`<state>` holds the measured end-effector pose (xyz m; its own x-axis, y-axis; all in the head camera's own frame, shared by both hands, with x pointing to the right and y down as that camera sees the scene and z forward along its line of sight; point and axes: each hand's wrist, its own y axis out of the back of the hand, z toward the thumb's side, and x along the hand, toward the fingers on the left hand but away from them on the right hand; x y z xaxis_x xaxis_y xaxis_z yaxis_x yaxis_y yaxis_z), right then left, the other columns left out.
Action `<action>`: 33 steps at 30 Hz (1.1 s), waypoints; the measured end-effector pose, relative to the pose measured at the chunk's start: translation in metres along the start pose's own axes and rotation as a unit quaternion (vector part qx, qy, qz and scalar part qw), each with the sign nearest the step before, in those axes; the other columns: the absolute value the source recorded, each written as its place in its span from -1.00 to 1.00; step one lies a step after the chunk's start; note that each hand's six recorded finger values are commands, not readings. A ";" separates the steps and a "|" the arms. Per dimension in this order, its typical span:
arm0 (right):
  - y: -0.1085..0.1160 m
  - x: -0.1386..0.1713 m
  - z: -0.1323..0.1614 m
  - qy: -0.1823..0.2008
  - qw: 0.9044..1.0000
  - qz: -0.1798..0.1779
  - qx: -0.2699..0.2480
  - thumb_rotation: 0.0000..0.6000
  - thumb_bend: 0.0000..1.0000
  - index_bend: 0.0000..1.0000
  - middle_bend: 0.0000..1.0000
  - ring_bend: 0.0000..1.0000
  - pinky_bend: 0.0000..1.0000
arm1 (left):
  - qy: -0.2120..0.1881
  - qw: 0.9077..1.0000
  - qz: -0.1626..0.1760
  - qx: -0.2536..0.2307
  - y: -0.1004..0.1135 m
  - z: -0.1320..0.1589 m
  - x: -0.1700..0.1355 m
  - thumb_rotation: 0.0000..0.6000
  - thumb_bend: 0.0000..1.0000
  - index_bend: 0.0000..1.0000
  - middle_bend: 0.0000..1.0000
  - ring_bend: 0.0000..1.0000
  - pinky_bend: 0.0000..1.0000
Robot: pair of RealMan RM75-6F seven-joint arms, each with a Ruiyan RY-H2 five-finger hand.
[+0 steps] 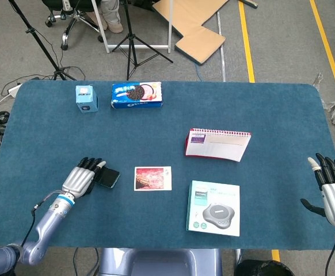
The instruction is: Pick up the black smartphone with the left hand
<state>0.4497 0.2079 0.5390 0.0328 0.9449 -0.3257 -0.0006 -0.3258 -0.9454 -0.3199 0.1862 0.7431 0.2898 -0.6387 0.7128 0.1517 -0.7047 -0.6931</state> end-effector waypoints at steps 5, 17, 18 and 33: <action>0.000 0.000 0.000 -0.001 1.000 0.000 0.000 1.00 -1.00 -0.87 -1.00 -1.00 -1.00 | -0.005 1.000 -0.007 0.001 0.002 0.001 -0.007 1.00 0.54 -0.73 -0.96 -0.89 -0.92; -0.002 0.000 -0.001 -0.001 1.000 0.003 -0.001 1.00 -1.00 -0.87 -1.00 -1.00 -1.00 | -0.019 0.998 -0.045 -0.036 0.017 0.011 -0.020 1.00 0.63 -0.59 -0.76 -0.69 -0.68; -0.002 0.000 -0.001 -0.001 1.000 0.004 -0.001 1.00 -1.00 -0.87 -1.00 -1.00 -1.00 | -0.018 0.998 -0.044 -0.041 0.021 0.012 -0.018 1.00 0.63 -0.59 -0.75 -0.68 -0.67; -0.002 -0.001 -0.001 -0.004 1.000 0.004 0.002 1.00 -1.00 -0.86 -1.00 -1.00 -1.00 | 0.012 0.996 -0.042 -0.077 0.058 0.020 0.036 1.00 0.59 -0.59 -0.81 -0.77 -0.72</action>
<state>0.4510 0.2076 0.5412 0.0253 0.9428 -0.3324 -0.0053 -0.3324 -0.9431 -0.2816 0.1288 0.7264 0.2596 -0.5821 0.7706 0.0276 -0.7932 -0.6084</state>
